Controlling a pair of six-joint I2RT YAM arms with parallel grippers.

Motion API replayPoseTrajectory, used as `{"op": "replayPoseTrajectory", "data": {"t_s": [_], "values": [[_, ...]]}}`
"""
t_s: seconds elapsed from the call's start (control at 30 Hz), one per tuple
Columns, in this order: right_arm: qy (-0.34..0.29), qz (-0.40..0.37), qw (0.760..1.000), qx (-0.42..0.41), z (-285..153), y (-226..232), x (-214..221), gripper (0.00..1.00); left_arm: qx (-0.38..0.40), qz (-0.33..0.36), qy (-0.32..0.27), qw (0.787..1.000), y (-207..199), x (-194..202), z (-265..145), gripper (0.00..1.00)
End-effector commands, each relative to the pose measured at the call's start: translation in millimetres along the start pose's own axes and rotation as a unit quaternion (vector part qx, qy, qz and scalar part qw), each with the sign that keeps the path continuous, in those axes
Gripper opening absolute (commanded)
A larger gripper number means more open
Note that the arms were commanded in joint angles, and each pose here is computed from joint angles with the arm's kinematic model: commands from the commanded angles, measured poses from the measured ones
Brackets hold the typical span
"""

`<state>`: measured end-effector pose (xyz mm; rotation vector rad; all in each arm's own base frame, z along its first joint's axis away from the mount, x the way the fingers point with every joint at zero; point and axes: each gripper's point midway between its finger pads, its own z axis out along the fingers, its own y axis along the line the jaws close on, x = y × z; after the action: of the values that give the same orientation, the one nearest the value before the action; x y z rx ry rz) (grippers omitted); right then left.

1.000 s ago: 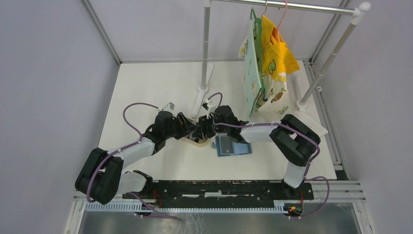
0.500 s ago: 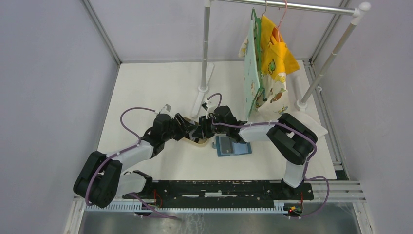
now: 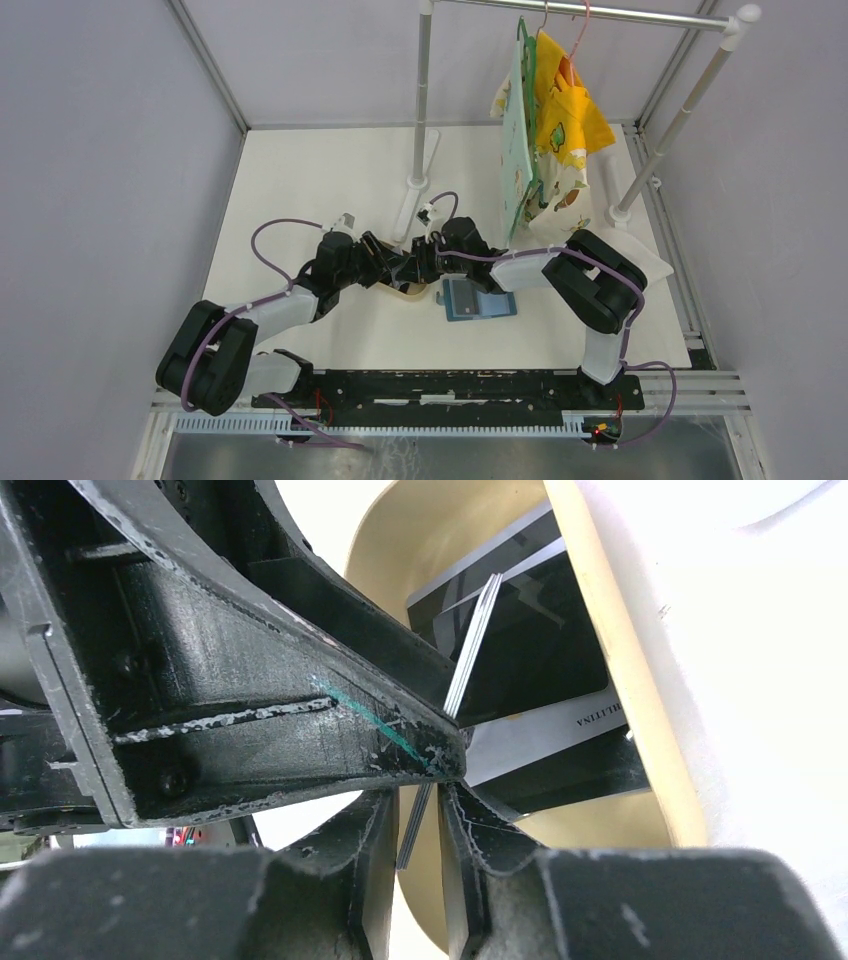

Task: Put the credit cards into the card holder
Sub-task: Pick up the credit card from the storage box.

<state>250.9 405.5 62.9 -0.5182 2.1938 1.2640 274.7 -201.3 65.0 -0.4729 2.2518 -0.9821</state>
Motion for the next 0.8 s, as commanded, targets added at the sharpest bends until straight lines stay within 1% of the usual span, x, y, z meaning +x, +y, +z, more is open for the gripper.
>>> {"op": "replayPoseTrajectory", "data": {"t_s": [0.0,0.33,0.77], "values": [[-0.031,-0.001,0.999,-0.013,-0.7,5.3,-14.1,0.26,0.045,0.002,0.000,0.999,-27.0,-6.2,0.2,0.33],[-0.038,0.001,0.999,-0.020,-10.1,4.7,-15.1,0.29,0.042,0.007,0.002,0.999,-26.9,-7.3,2.2,0.49],[-0.045,-0.012,0.999,-0.027,-18.7,7.7,-17.6,0.32,0.037,0.018,0.006,0.999,-27.0,-8.4,6.4,0.56]]}}
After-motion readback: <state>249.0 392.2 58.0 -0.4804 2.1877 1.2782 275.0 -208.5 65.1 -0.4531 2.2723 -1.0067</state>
